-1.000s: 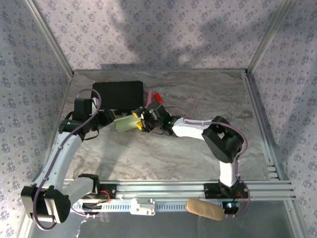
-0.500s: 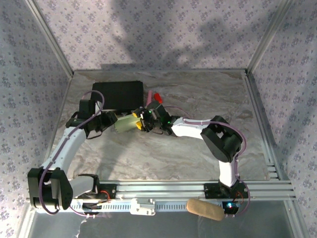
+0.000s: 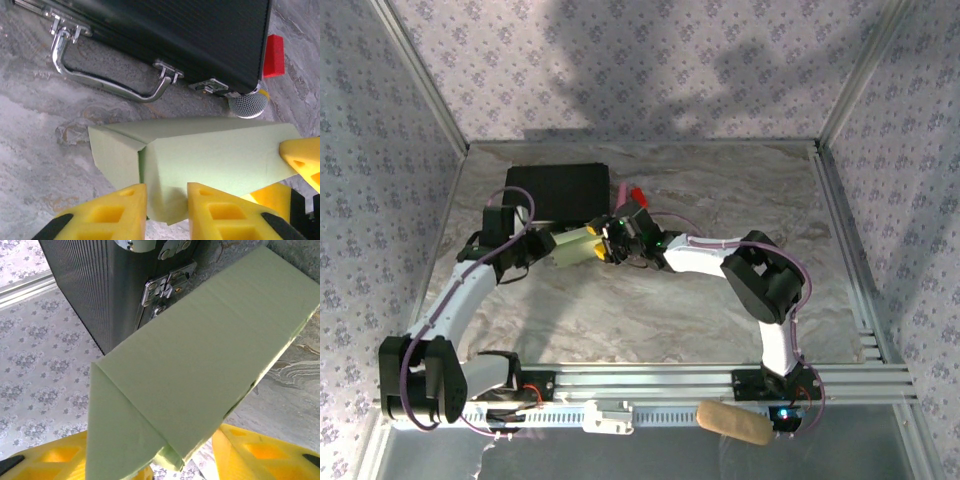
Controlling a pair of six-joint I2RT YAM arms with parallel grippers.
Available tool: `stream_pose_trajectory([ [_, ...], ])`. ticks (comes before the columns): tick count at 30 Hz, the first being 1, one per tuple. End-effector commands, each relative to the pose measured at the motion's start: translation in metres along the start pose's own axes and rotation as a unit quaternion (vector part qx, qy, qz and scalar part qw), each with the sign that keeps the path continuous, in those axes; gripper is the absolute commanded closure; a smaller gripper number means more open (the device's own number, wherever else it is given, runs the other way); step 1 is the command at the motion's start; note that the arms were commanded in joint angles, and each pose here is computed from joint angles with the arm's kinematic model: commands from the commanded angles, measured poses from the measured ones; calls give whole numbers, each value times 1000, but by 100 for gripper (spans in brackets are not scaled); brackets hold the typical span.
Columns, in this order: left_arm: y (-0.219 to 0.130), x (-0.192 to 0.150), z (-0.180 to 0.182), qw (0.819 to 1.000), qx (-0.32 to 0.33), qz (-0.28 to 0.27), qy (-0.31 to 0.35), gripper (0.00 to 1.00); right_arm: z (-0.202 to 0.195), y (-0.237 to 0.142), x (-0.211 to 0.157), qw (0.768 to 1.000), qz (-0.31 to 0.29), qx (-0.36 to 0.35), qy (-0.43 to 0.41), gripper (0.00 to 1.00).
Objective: Fold the paper box
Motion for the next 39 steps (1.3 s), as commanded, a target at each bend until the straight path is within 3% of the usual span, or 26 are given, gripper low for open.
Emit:
stream_pose_trajectory([
  [1, 8, -6, 17, 999, 47, 11, 0, 78, -1, 0, 10, 999, -15, -20, -23, 41],
  [8, 7, -10, 22, 999, 53, 8, 2, 80, 26, -33, 8, 994, -28, -5, -102, 24],
  [15, 4, -9, 19, 999, 49, 7, 5, 80, 19, -48, 14, 992, -16, -5, -124, 23],
  [22, 2, -6, 16, 999, 46, 6, 6, 80, 22, -29, 15, 993, 14, -7, -118, 34],
  [32, 1, -6, 15, 999, 44, 9, 8, 80, -1, -16, 26, 994, 8, -36, -100, 53],
  [39, 3, -7, 16, 999, 46, 13, 9, 81, -23, -13, 33, 994, 3, -61, -87, 60],
])
Point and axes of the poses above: each hand's point on the last joint's axis, 136 mm out from that joint toward the fingers, its own y axis out along the fingers, its own z axis along the line the jaws close on, x = y × z, the point moved 8 cm from there along -y, back along the fingers, and after that the axes turned 1 degree about y, right-handed, at the moved point
